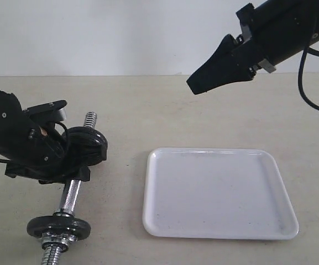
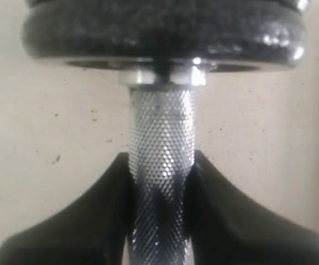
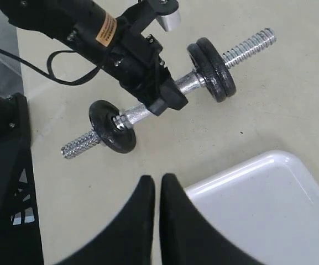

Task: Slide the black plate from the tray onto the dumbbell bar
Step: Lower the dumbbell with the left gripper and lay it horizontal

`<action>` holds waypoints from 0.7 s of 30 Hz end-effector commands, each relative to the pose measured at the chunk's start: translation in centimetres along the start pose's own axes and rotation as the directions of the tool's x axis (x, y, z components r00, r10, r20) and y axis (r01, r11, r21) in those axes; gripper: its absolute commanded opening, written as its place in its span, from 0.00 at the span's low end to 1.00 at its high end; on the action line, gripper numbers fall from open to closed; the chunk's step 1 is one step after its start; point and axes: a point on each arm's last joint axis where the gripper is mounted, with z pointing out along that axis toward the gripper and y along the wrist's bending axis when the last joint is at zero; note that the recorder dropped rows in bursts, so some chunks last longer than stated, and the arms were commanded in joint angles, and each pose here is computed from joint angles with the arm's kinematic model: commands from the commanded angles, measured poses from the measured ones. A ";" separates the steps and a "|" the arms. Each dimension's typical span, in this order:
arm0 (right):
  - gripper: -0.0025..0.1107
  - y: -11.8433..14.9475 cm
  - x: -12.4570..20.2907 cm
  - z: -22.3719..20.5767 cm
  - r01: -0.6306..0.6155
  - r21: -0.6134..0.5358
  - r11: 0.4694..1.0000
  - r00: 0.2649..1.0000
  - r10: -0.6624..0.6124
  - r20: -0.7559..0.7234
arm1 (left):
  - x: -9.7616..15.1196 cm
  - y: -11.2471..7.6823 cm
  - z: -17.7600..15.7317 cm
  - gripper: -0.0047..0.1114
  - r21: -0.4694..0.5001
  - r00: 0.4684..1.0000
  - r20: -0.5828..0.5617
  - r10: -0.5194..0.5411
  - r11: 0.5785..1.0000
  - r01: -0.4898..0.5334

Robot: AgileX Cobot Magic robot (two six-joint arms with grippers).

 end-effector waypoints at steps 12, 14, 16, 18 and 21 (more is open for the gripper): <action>0.02 0.4 -0.2 -0.3 0.013 -0.003 1.000 1.000 -0.013 0.009 | -5.7 -4.5 -2.0 0.08 0.184 0.901 0.431 -0.044 0.982 -0.040; 0.02 0.4 -0.2 -0.3 0.013 -0.003 1.000 1.000 -0.013 0.009 | -5.6 -4.6 -1.7 0.08 0.186 0.907 0.419 -0.053 0.982 -0.028; 0.02 0.4 -0.2 -0.3 0.013 -0.003 1.000 1.000 -0.013 0.009 | -5.4 -4.5 -1.4 0.08 0.187 0.913 0.403 -0.066 0.982 -0.011; 0.02 0.4 -0.2 -0.3 0.013 -0.003 1.000 1.000 -0.013 0.009 | -5.3 -4.4 -1.1 0.08 0.184 0.919 0.388 -0.073 0.983 0.000; 0.02 0.4 -0.2 -0.3 0.013 -0.003 1.000 1.000 -0.013 0.009 | -5.3 -4.4 -1.0 0.08 0.182 0.922 0.380 -0.076 0.983 0.005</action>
